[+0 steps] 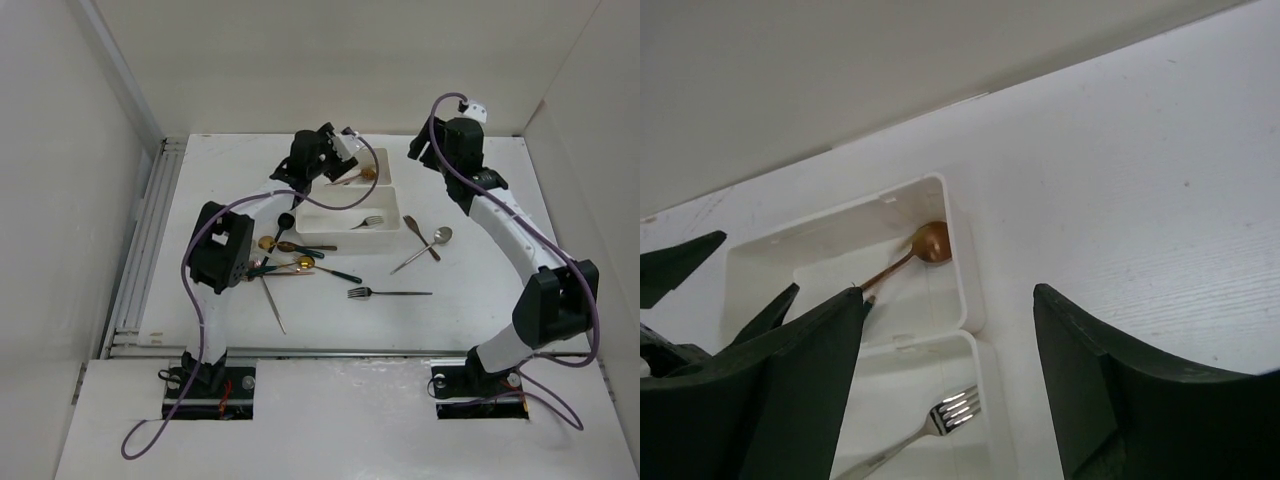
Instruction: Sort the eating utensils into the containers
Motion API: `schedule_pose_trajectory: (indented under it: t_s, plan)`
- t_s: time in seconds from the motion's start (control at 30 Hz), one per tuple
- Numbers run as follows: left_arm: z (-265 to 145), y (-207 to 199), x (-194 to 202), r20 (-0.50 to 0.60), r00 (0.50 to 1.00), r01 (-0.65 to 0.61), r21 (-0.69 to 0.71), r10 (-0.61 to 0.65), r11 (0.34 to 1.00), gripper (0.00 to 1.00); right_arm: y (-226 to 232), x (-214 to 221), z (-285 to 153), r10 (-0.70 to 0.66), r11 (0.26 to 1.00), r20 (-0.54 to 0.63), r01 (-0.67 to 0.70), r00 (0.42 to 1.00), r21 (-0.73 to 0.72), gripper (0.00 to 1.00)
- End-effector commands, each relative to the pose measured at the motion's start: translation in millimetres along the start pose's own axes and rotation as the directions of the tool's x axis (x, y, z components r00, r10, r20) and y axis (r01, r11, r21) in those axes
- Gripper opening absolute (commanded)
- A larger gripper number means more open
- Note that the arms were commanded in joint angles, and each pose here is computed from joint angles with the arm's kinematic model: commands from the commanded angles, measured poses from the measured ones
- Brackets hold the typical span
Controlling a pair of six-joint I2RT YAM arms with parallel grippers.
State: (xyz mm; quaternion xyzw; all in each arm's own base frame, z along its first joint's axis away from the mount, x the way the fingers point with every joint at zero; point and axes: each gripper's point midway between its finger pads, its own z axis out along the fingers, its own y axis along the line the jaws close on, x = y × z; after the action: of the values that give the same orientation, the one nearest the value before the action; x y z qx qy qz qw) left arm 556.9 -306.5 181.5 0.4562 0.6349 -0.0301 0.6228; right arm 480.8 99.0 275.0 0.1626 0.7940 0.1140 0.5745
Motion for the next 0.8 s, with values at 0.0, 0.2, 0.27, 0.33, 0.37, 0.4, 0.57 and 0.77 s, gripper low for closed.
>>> schedule_pose_trajectory:
  t_s: [0.0, 0.2, 0.27, 0.33, 0.37, 0.4, 0.57, 0.77]
  plan:
    - [-20.5, 48.2, -50.4, 0.087, 0.991, 0.107, -0.100, -0.098, 0.989, 0.69, 22.7, -47.8, -20.9, -0.005, 0.996, 0.124, 0.016, 0.992, -0.088, 0.75]
    - [-76.4, 90.9, -87.5, 0.160, 0.960, 0.260, -0.200, -0.231, 0.945, 0.73, 60.0, -44.8, -58.0, -0.125, 0.970, 0.147, 0.152, 0.981, -0.192, 0.77]
    - [-104.3, 108.8, -99.3, 0.185, 0.936, 0.340, -0.256, -0.299, 0.905, 0.73, 74.2, -26.6, -70.5, -0.221, 0.935, 0.115, 0.244, 0.968, -0.256, 0.77]
    - [-128.2, 129.6, -90.7, 0.204, 0.877, 0.480, -0.320, -0.435, 0.817, 0.75, 97.9, 6.1, -89.4, -0.302, 0.893, 0.060, 0.304, 0.951, -0.333, 0.77]
    - [-137.3, 125.5, -69.1, 0.152, 0.850, 0.523, -0.352, -0.504, 0.776, 0.75, 105.7, 19.9, -96.4, -0.344, 0.871, 0.039, 0.334, 0.938, -0.359, 0.77]
    - [-164.4, 143.6, -63.6, 0.172, 0.822, 0.560, -0.426, -0.544, 0.711, 0.75, 113.8, 37.7, -101.8, -0.373, 0.855, 0.004, 0.345, 0.928, -0.386, 0.77]
    - [-244.7, 122.0, 17.9, 0.124, 0.661, 0.639, -0.610, -0.740, 0.469, 0.73, 142.6, 185.9, -148.9, -0.653, 0.676, -0.232, 0.416, 0.721, -0.608, 0.79]
    - [-314.5, 71.0, 67.1, 0.108, 0.573, 0.644, -0.672, -0.812, 0.365, 0.73, 124.3, 295.3, -149.0, -0.835, 0.534, -0.357, 0.463, 0.418, -0.708, 0.74]
